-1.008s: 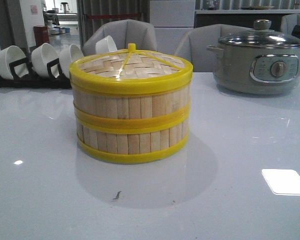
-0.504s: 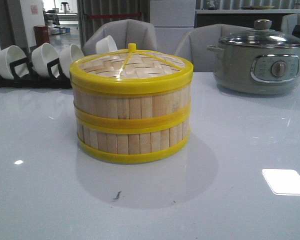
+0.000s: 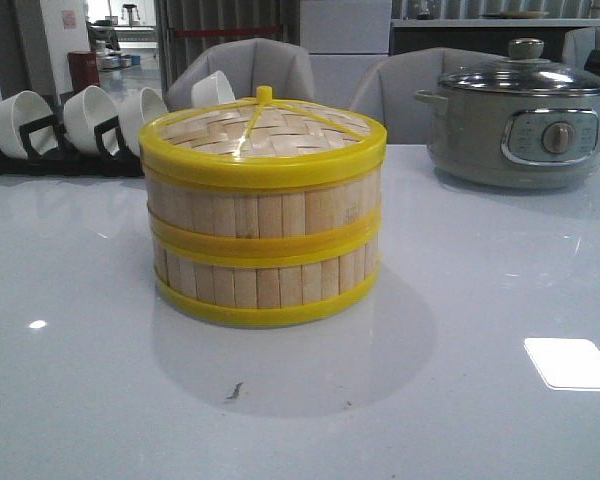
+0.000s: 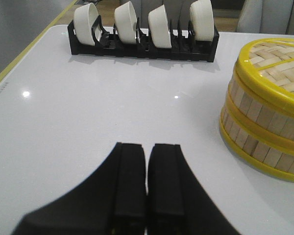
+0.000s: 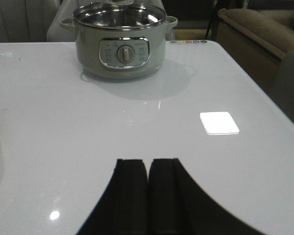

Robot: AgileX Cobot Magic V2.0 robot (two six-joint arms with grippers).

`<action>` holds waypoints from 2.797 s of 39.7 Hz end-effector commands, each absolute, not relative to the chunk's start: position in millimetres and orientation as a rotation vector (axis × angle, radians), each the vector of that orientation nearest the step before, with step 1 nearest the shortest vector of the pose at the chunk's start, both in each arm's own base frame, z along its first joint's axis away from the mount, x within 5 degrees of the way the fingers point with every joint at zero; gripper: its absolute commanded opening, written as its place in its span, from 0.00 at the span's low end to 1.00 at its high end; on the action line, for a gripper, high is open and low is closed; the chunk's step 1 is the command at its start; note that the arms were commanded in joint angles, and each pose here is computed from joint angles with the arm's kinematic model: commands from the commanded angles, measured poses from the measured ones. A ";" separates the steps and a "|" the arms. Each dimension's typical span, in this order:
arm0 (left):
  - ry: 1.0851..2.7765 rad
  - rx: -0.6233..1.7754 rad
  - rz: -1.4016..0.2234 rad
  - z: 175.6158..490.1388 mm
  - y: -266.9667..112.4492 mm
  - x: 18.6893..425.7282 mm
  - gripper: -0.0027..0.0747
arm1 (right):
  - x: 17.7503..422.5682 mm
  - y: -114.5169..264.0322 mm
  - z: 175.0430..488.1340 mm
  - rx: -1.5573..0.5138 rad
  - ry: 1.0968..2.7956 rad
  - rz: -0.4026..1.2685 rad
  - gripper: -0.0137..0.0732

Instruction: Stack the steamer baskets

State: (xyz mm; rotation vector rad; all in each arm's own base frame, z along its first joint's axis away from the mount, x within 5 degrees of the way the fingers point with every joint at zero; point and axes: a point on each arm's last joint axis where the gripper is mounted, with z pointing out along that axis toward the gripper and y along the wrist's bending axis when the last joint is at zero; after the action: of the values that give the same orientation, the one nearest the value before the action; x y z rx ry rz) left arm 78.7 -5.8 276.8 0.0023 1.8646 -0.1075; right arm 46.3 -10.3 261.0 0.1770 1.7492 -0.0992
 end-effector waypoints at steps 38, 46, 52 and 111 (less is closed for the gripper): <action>1.765 0.003 -0.126 292.9 -6.7 80.3 0.16 | 48.3 -10.0 278.2 0.155 1.640 -0.107 0.19; 1.679 0.021 -0.120 297.5 -6.5 76.5 0.16 | 48.3 -10.0 278.2 0.155 1.640 -0.107 0.19; 1.575 0.033 -0.139 285.9 -7.1 69.3 0.16 | 48.3 -10.0 278.2 0.155 1.640 -0.107 0.19; 1.464 0.097 -0.076 212.1 -6.2 54.5 0.16 | 48.3 -10.0 278.2 0.155 1.640 -0.107 0.19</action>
State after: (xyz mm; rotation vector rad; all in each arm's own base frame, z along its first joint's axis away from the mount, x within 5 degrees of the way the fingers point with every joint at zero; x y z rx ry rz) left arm 56.2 -4.4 203.8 0.0901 1.5696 -0.0534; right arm 46.5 -10.3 261.6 0.1753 1.7408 -0.0986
